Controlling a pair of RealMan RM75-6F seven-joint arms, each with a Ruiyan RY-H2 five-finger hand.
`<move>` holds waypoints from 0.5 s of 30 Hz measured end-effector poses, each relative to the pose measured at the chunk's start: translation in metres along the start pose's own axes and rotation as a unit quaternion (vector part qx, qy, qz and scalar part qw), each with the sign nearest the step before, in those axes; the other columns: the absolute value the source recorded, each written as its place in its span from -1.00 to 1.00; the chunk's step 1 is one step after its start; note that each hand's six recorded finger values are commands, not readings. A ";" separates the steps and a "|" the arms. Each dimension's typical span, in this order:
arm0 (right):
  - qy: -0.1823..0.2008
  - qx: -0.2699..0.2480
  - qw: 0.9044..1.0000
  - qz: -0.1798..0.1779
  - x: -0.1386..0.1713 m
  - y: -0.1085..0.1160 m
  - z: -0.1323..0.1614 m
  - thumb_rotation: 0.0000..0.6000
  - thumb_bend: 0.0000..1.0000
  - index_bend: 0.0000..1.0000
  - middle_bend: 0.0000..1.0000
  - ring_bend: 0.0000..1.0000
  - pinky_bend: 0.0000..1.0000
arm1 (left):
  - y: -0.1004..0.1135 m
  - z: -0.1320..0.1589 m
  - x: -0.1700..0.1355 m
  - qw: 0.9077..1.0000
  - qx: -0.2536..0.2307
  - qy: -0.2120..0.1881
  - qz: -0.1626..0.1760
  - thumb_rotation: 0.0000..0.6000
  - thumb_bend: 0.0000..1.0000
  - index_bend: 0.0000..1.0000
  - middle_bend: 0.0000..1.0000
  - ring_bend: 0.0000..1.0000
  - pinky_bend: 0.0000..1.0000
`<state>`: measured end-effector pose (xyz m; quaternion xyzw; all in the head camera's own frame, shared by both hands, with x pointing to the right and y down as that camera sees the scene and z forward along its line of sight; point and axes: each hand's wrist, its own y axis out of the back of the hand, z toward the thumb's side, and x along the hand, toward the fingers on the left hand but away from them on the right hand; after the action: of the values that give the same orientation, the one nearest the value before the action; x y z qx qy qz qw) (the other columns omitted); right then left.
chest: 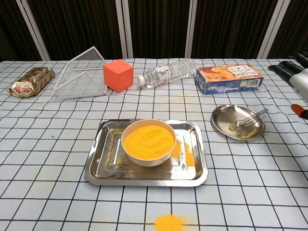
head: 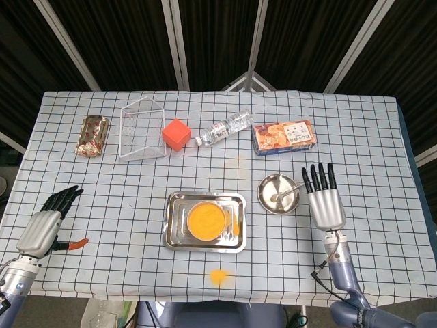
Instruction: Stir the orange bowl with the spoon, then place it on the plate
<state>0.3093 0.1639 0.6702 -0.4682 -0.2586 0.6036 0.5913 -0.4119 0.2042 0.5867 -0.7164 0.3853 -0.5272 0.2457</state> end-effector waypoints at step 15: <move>-0.048 -0.168 0.983 0.064 0.108 0.036 -0.113 1.00 -0.20 -1.00 -1.00 -1.00 -1.00 | 0.004 0.001 -0.003 0.999 0.035 -0.013 0.039 1.00 -1.00 -1.00 -1.00 -1.00 -0.96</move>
<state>0.4053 0.2337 0.5624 -0.5465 -0.3537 0.6105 0.4511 -0.4126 0.2038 0.5818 -0.6983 0.3910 -0.5214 0.2961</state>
